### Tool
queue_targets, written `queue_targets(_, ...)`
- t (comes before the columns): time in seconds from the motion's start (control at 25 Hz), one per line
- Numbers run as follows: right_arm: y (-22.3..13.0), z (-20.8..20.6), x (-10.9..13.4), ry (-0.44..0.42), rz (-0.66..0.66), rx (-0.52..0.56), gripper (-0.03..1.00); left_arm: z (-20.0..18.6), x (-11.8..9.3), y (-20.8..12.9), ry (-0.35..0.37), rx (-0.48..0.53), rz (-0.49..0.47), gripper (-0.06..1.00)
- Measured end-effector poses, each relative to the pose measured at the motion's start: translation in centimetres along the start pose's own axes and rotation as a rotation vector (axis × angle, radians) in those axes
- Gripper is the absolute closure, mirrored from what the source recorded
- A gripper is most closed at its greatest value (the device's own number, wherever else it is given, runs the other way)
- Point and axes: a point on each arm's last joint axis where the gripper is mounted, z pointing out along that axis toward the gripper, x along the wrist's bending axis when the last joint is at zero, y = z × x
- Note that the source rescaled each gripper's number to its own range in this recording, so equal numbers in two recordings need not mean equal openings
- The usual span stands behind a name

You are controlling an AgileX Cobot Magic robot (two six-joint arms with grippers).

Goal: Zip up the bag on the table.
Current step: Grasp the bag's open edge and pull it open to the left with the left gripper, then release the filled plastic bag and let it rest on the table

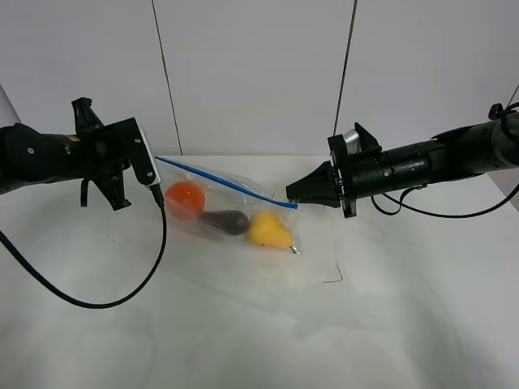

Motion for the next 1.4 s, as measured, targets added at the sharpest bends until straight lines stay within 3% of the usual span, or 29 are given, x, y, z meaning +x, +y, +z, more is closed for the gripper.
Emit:
queue_targets(0.52,0.0,0.0,0.0,-0.002,-0.001,0.002,0.97,0.1,0.2,-0.8,-0.007,0.022,-0.014,0.94)
queue_targets(0.6,0.0,0.0,0.0,-0.004,-0.002,0.005,0.97,0.1,0.1,-0.8,-0.015,0.022,-0.026,0.9)
queue_targets(0.68,-0.1,0.0,-0.1,-0.01,-0.006,0.013,0.97,0.1,0.1,-0.9,-0.013,0.027,-0.055,0.77)
queue_targets(0.88,-0.2,0.0,-0.1,-0.014,-0.009,0.019,0.97,0.1,0.2,-1.2,-0.01,0.035,-0.105,0.23)
queue_targets(1.04,-0.2,0.0,-0.1,-0.015,-0.01,0.021,0.97,0.1,0.5,-1.7,0.0,0.05,-0.118,0.09)
queue_targets(1.2,-0.2,0.0,-0.1,-0.014,-0.01,0.021,0.97,0.1,1.2,-3.7,0.029,0.099,-0.257,0.07)
queue_targets(1.4,-0.2,0.0,-0.1,-0.014,-0.01,0.021,0.97,0.0,1.8,-5.6,0.079,0.139,-0.643,0.07)
